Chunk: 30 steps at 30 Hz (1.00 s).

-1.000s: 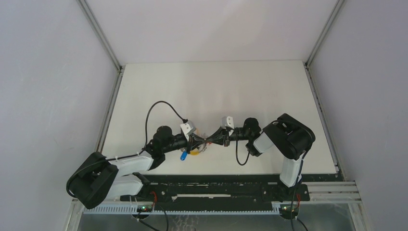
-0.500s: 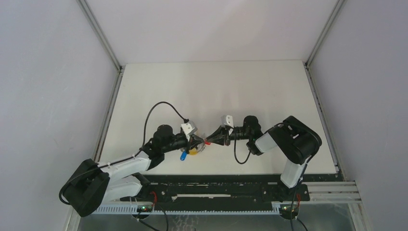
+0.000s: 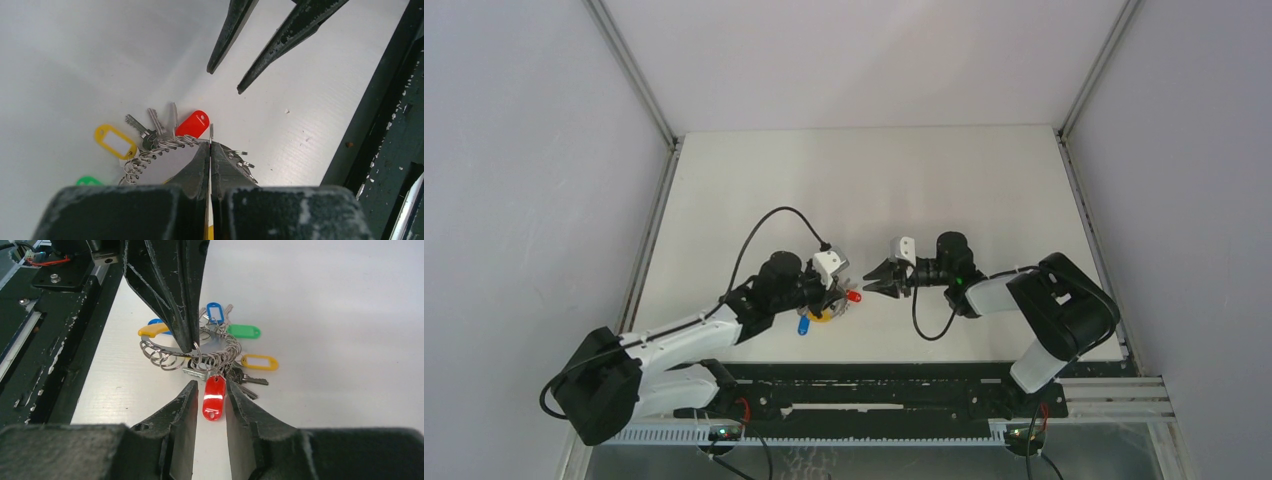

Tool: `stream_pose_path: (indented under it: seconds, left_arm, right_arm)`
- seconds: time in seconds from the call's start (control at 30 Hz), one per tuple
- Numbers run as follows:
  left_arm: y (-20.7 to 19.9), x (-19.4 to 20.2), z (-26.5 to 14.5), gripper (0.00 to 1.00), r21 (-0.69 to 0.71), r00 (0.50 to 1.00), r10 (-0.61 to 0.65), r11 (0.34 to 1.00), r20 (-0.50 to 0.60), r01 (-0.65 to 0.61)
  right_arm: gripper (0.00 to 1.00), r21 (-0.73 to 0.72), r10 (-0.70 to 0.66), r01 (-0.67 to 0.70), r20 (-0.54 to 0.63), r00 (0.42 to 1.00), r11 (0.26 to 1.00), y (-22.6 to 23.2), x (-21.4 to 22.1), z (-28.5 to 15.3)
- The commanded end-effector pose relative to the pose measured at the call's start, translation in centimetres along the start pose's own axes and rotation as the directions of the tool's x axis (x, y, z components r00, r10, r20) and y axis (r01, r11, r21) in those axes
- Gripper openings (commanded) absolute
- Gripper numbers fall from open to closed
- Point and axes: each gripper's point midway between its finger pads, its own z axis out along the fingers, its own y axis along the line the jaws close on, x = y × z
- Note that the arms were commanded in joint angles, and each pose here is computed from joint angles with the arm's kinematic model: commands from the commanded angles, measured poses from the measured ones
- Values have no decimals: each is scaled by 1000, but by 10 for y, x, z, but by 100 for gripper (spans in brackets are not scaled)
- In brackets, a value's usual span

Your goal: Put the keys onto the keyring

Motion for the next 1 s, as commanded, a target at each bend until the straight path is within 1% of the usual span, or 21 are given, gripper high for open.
stream_pose_path:
  seconds: [0.0, 0.23, 0.47, 0.57, 0.67, 0.83, 0.9, 0.97]
  left_arm:
    - [1, -26, 2, 0, -42, 1000, 0, 999, -15, 0]
    - [-5, -28, 0, 0, -65, 989, -3, 998, -151, -7]
    - [-8, -32, -10, 0, -55, 971, 29, 998, -238, -43]
    - [-7, -32, -13, 0, -58, 967, 36, 997, -252, -52]
    - [-5, -31, -18, 0, -67, 966, 42, 996, -255, -61]
    - [-5, -29, -26, 0, -64, 954, 61, 994, -293, -83]
    - [-5, -26, -29, 0, -60, 948, 68, 994, -311, -90]
    - [-5, -25, -32, 0, -56, 943, 76, 993, -323, -99]
  right_arm:
    - [27, -33, -83, 84, 35, 996, 996, 1, -15, 1]
    - [28, -87, -93, 99, 61, 994, 991, 8, -12, 10]
    - [30, -100, -68, 77, 95, 993, 992, 14, -12, 18]
    - [30, -71, -42, 51, 122, 992, 996, 9, -19, 16]
    - [34, -55, 15, -8, 137, 990, 998, 5, -26, 12]
    - [37, -40, 32, -28, 122, 992, 999, 3, -27, 8]
    - [40, -51, 34, -28, 127, 991, 998, 4, -29, 6]
    - [40, -33, 48, -44, 138, 989, 999, 1, -30, 7]
